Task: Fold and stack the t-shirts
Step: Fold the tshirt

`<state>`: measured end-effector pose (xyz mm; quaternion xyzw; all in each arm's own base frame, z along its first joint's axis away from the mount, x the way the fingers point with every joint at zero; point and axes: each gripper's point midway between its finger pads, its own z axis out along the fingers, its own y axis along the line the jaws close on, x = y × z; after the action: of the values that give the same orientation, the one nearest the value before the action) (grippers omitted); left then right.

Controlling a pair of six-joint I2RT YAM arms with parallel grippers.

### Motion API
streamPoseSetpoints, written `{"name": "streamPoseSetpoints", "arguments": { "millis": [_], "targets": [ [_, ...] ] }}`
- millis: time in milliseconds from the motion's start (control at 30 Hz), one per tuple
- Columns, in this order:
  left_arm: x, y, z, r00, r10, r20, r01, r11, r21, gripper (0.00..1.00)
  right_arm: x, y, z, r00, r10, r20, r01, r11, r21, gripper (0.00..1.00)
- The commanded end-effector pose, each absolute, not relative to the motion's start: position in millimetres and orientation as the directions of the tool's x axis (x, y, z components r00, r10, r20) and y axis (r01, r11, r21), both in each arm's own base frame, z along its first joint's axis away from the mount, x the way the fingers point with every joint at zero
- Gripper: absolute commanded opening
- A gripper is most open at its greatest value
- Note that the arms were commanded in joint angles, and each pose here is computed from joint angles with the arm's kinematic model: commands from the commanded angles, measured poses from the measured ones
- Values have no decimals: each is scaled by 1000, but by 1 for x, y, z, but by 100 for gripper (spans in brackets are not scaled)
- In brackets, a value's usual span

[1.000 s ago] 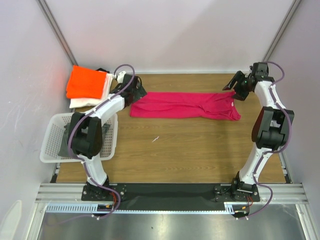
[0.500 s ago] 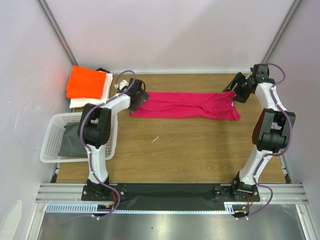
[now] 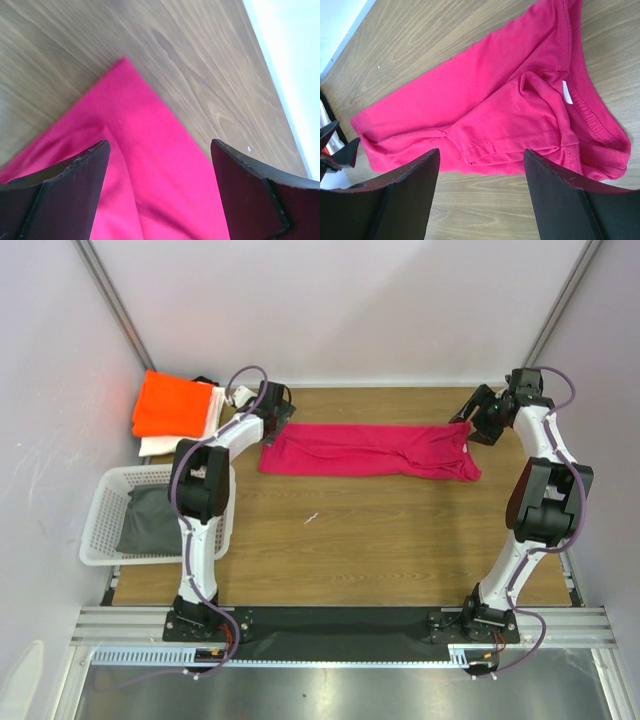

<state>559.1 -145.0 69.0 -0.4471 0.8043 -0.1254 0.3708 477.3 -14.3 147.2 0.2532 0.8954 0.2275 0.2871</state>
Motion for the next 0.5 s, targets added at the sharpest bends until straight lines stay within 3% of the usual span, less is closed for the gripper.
{"name": "streamPoseSetpoints", "arguments": {
  "millis": [0,233,467],
  "targets": [
    [568,-119,61,-237,-841,-487,-693,498,-522,88,488,-18,173,-678,577,-455,283,777,562,74],
    [564,-98,130,-257,-706,-660,-581,659,-478,88,488,-18,180,-682,566,-463,273,784,557,75],
    [513,-117,138,-473,-493,-731,-399,859,-321,88,472,-16,155,-701,576,-420,313,778,545,74]
  ]
}}
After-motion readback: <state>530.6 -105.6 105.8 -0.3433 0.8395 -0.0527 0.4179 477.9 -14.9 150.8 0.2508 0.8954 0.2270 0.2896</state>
